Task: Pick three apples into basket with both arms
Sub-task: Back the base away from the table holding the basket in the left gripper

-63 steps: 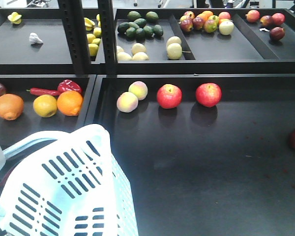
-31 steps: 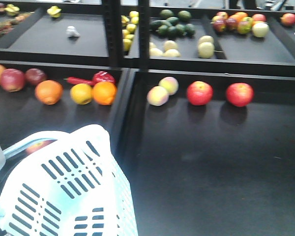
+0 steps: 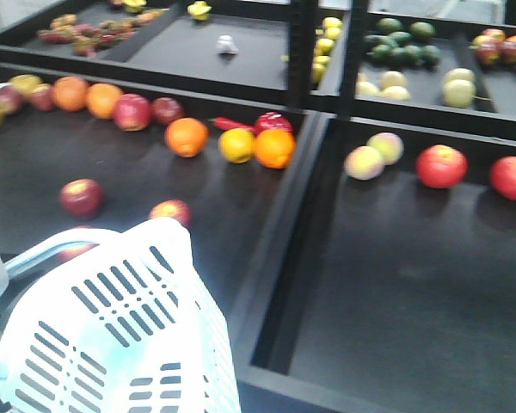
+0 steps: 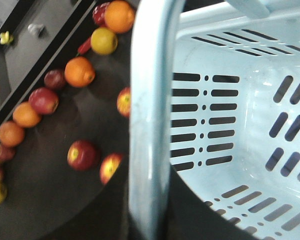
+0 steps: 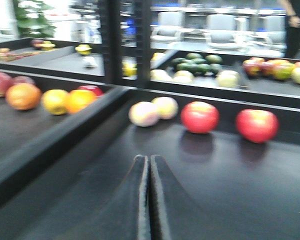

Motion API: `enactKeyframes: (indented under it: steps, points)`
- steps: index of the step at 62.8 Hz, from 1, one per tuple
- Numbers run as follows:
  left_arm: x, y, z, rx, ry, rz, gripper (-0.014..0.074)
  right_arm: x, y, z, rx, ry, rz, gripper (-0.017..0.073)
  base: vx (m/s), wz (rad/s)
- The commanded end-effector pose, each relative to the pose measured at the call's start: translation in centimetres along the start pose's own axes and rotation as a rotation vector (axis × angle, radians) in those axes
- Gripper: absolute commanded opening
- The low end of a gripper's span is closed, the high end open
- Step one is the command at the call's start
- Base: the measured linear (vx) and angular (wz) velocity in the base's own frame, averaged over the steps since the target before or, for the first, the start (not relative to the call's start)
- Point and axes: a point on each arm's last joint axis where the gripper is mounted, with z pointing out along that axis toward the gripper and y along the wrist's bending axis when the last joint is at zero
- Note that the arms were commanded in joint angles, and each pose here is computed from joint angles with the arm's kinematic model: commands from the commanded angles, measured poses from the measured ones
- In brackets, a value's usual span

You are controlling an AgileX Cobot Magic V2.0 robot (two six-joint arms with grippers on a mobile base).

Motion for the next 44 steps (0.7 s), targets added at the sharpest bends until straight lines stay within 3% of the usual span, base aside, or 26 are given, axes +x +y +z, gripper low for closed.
enactKeyframes:
  steps: [1, 44]
  points:
    - [-1.11, 0.81, -0.90, -0.035, -0.100, -0.010, -0.0007, -0.41, -0.02, -0.10, 0.005, -0.083, -0.018, -0.0010, -0.12, 0.46]
    - [-1.11, 0.81, -0.90, -0.035, -0.100, -0.010, -0.0007, -0.41, -0.02, -0.10, 0.005, -0.083, -0.018, -0.0010, -0.14, 0.50]
